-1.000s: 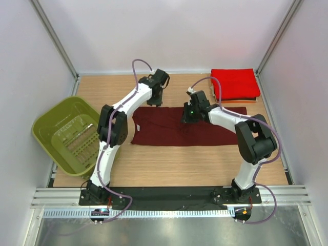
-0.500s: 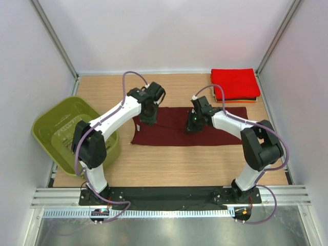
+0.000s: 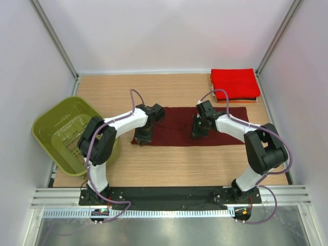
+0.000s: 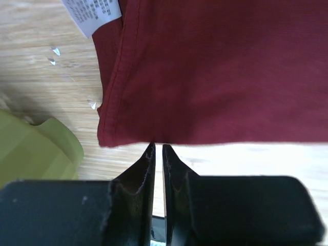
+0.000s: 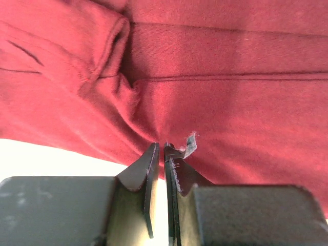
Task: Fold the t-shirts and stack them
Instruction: Fold the tshirt
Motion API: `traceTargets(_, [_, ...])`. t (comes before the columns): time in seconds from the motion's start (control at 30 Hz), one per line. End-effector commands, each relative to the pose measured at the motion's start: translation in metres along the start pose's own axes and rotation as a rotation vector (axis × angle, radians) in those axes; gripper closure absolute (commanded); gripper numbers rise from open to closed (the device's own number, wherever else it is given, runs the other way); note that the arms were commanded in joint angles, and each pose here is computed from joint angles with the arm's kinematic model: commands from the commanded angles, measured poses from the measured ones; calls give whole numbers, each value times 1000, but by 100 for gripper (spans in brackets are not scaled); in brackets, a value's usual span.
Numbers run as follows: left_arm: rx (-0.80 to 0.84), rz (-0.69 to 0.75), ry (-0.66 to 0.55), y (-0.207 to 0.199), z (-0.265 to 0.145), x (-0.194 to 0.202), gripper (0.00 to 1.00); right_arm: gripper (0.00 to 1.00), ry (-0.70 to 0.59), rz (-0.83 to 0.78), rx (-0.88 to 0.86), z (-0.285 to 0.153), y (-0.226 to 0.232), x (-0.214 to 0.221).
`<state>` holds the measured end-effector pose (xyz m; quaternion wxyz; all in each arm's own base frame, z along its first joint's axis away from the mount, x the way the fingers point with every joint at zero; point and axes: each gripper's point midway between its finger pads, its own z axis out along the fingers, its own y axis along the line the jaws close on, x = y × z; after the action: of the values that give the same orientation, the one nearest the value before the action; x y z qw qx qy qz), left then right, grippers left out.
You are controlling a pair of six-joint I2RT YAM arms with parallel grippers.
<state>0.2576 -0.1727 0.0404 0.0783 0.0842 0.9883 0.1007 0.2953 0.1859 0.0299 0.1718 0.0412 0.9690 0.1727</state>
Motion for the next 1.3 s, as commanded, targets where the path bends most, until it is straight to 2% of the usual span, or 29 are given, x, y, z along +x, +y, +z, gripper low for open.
traceTargets(0.0, [-51,-43,-28,4,13,-7,89,84,-70,-21,-23,-22,9,-19])
traceTargets(0.2, [-93,-59,19,5,24,-1,89,84,-94,-46,6,-29,4,-21])
traceTargets(0.33, [-99,-89,13,11,-3,-6,88,83,-104,-53,10,-35,3,-23])
traceTargets(0.47, [-60,-100,-70,11,-34,-28,82,83,-126,-55,-3,-44,8,-29])
traceTargets(0.63, [-104,-74,-10,14,-10,-19,84,83,-155,-45,-4,-55,10,-39])
traceTargets(0.8, [-160,-51,61,17,24,0,85,83,-186,56,-28,-65,-2,-53])
traceTargets(0.93, [-191,-66,55,24,25,-5,85,83,-222,80,-19,-82,-13,-66])
traceTargets(1.07, [-190,-100,-12,28,-7,-36,81,81,-245,55,-6,-100,-15,-73])
traceTargets(1.13, [-193,-122,-81,32,-38,-59,77,80,-247,45,-5,-106,-13,-74])
traceTargets(1.17, [-260,-123,-143,40,-51,-69,76,79,-247,46,-5,-108,-13,-75])
traceTargets(1.2, [-278,-108,-156,41,-62,-71,76,79,-243,46,-4,-110,-13,-74])
traceTargets(1.23, [-250,-123,-202,35,-76,-84,75,78,-249,41,-8,-113,-11,-76])
traceTargets(1.27, [-213,-119,-192,25,-79,-83,75,77,-250,37,-8,-115,-10,-76])
